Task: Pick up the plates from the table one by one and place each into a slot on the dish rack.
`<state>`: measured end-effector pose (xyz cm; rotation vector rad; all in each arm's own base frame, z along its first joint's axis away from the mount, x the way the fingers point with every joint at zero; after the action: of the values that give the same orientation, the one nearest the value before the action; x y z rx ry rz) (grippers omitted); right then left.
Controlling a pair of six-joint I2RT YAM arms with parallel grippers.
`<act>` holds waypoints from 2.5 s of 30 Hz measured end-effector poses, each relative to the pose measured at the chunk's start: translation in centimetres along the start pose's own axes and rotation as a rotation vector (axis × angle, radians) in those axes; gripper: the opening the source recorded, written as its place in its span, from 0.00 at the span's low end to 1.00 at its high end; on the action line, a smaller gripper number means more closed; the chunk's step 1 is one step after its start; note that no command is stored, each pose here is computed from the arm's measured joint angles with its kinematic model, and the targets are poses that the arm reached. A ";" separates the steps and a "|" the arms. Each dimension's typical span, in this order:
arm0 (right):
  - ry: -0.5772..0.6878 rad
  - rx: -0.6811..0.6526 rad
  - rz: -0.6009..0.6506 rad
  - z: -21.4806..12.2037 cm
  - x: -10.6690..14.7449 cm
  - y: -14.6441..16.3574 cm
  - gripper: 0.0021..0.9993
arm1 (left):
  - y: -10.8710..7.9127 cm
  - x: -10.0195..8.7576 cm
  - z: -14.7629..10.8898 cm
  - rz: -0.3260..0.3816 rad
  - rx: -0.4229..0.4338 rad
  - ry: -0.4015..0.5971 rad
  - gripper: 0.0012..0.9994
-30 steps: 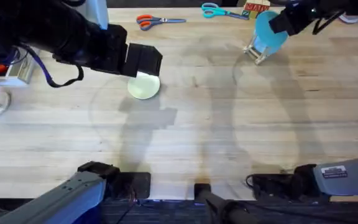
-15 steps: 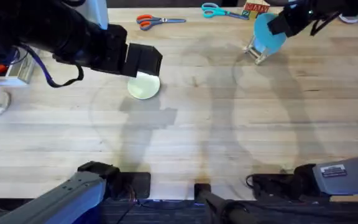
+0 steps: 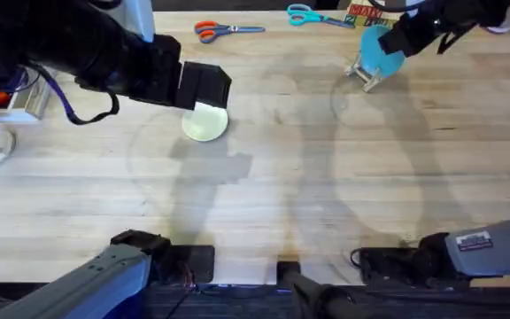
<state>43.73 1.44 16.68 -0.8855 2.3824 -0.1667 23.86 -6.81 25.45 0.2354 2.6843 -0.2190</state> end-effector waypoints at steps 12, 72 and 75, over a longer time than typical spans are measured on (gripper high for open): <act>0.016 -0.011 0.004 0.7 0.4 0.1 0.03 | 0.0 0.0 0.0 0.000 0.000 0.000 0.99; -0.274 0.092 0.078 -13.2 -5.5 2.5 0.24 | 0.0 0.0 0.0 0.000 0.000 0.000 0.99; -0.296 0.046 0.110 -14.4 -6.1 4.7 0.28 | 0.0 0.0 0.0 0.000 0.000 0.000 0.99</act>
<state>36.67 7.71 30.05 -0.7021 2.1355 -0.0436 23.86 -6.81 25.45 0.2358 2.6842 -0.2188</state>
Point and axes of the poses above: each hand's point on the last joint's axis, 136 mm out from that joint toward the fingers, its own z axis out along the fingers, its own y axis along the line the jaws close on, x = y × z, the point moved 1 cm from there along -z, back along the fingers, and after that the axes turned 2 degrees about -z, right-handed, at the moved point
